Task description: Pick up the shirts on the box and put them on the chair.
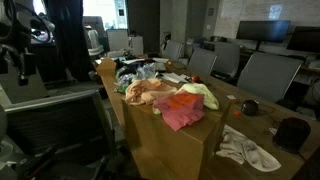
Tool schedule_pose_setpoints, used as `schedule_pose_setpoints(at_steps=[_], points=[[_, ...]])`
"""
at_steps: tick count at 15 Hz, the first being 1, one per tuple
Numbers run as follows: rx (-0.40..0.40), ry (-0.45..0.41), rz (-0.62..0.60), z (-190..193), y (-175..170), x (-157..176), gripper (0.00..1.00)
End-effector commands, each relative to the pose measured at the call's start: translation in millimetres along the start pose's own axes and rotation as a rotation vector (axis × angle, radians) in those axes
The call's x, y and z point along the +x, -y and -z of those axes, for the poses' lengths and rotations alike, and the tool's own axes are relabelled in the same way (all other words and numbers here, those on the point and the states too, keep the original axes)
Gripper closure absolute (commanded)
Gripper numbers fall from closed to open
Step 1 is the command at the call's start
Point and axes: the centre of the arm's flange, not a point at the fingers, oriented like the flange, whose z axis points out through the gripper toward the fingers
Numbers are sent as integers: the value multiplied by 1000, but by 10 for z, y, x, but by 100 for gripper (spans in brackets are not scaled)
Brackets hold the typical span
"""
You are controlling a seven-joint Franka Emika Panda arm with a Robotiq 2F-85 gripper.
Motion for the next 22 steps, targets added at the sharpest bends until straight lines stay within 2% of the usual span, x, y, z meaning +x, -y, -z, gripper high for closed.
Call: schedule_pose_setpoints(at_steps=[1,9,13,17,22], points=[[1,-2,1,9,4,0,0],[1,-3,1,14,6,-1,0],[-32,-36,-15,117,-37,139,0],[-68,-115,-75,354,-163,382,0],[-67,-307,-128,723,-254,679,0]])
